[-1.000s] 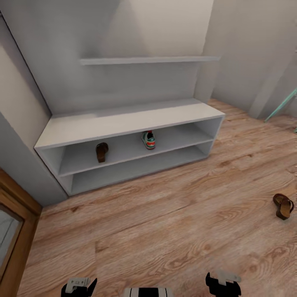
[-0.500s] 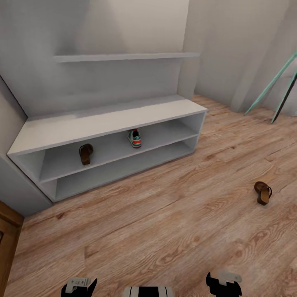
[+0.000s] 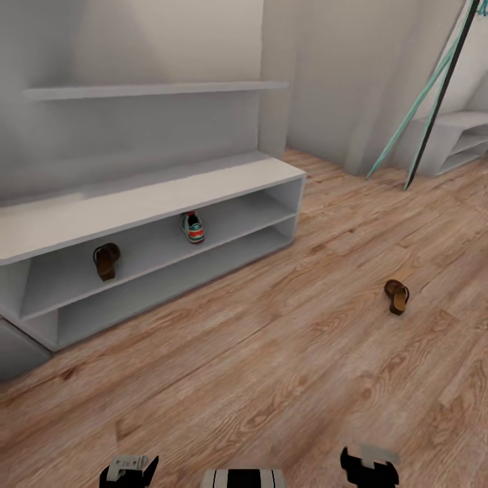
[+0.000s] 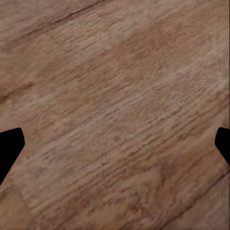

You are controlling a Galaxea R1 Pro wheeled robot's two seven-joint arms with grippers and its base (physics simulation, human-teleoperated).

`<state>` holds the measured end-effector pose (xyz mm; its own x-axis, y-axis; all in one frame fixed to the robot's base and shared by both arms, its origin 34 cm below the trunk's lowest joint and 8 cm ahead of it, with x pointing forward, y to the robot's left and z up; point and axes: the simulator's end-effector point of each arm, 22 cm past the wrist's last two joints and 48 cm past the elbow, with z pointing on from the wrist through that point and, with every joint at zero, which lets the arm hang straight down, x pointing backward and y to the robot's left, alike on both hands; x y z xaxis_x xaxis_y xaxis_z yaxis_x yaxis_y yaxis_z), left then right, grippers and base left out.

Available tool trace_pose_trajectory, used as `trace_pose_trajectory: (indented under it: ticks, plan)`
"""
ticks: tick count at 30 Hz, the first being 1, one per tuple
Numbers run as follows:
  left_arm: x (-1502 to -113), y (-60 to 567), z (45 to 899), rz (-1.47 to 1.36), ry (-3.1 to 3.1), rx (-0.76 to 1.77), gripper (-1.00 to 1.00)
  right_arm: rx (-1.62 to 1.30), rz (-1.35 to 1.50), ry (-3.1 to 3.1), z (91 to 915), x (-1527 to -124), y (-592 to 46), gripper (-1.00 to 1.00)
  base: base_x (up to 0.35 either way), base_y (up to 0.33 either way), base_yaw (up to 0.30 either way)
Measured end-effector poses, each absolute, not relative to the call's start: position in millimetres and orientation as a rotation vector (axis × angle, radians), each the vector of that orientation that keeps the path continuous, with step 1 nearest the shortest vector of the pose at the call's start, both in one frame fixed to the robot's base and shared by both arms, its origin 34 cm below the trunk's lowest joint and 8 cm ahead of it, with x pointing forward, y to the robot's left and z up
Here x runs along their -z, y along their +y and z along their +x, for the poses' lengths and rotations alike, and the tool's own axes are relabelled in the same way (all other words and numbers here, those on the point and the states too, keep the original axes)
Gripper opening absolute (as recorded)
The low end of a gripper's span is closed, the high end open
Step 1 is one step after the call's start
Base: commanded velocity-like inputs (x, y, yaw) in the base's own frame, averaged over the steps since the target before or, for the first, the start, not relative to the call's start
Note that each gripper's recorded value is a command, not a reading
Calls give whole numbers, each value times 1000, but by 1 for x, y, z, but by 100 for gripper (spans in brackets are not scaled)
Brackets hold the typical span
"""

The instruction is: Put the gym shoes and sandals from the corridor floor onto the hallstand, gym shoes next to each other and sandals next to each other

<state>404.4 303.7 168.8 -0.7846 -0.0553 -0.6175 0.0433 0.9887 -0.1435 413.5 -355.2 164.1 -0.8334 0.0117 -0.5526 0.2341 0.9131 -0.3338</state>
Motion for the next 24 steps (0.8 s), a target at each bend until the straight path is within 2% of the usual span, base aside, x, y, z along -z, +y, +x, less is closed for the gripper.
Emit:
trace_pose_trajectory:
  ticks: [10, 24]
  plan:
    - [-167, 311, 403, -72, 2464, 178, 100, 211, 82, 2564, 417, -147, -304, 100, 0, 0, -244]
    - [-162, 312, 396, -73, 2480, 179, 100, 226, 92, 2573, 413, -144, -334, 100, 0, 0, -206]
